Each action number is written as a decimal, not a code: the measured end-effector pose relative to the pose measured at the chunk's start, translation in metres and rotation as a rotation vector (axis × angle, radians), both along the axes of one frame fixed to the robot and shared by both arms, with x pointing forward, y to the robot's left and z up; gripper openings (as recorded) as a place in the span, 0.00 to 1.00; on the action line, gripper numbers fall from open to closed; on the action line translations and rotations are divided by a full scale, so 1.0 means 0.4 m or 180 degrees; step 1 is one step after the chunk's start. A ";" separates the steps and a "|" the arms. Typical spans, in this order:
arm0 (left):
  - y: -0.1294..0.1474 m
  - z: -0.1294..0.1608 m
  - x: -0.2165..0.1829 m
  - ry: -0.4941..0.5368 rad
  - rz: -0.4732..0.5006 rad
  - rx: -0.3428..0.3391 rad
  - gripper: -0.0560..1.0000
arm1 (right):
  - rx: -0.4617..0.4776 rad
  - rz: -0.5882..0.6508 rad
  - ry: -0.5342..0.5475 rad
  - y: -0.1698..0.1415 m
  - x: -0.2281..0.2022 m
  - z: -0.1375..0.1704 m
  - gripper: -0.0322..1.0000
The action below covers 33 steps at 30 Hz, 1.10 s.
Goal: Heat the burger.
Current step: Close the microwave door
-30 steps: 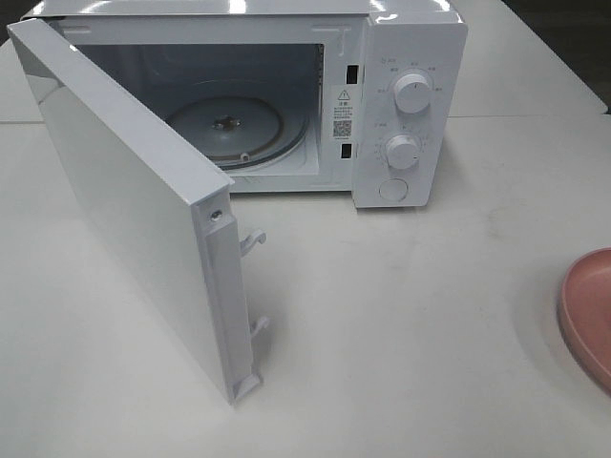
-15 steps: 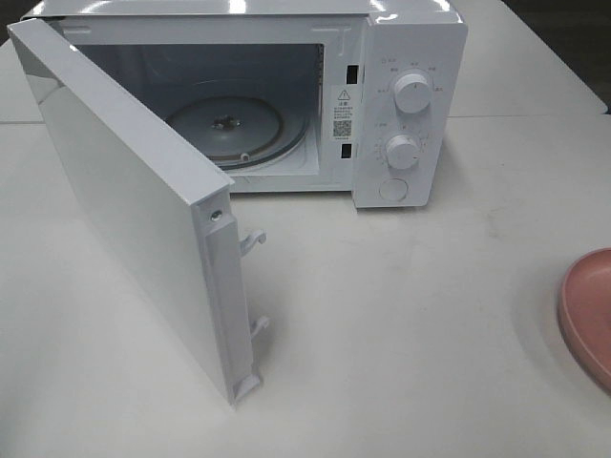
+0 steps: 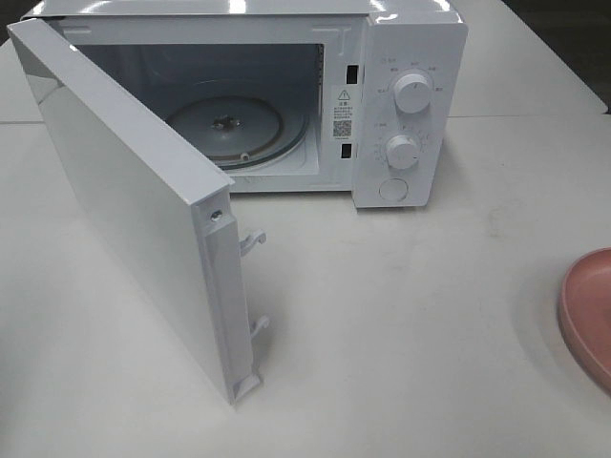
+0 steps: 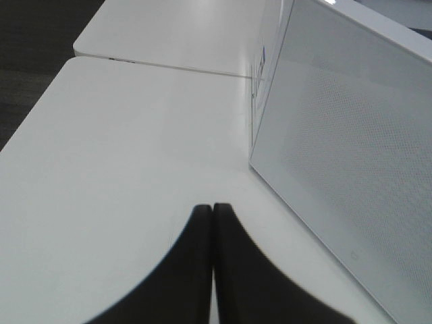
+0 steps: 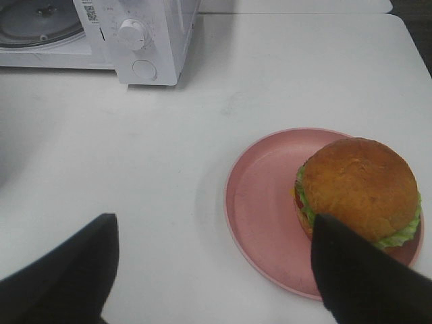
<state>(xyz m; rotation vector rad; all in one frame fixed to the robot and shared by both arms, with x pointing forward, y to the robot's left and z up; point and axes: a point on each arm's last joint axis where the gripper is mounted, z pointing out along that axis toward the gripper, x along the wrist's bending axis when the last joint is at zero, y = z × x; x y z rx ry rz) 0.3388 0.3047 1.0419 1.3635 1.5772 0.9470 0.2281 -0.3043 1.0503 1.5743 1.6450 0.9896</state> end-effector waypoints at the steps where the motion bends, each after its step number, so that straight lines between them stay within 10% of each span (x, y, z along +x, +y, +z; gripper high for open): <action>1: 0.000 0.000 0.000 0.0000 0.0000 0.0000 0.05 | 0.0000 0.0000 0.0000 0.000 0.000 0.000 0.76; 19: 0.018 -0.076 0.113 -0.0344 0.0118 0.0148 0.05 | 0.0000 0.0000 0.0003 0.000 0.000 0.000 0.76; 33: -0.083 -0.134 0.206 -0.0403 -0.0741 0.0297 0.05 | 0.0000 0.0000 0.0003 0.000 0.000 0.000 0.76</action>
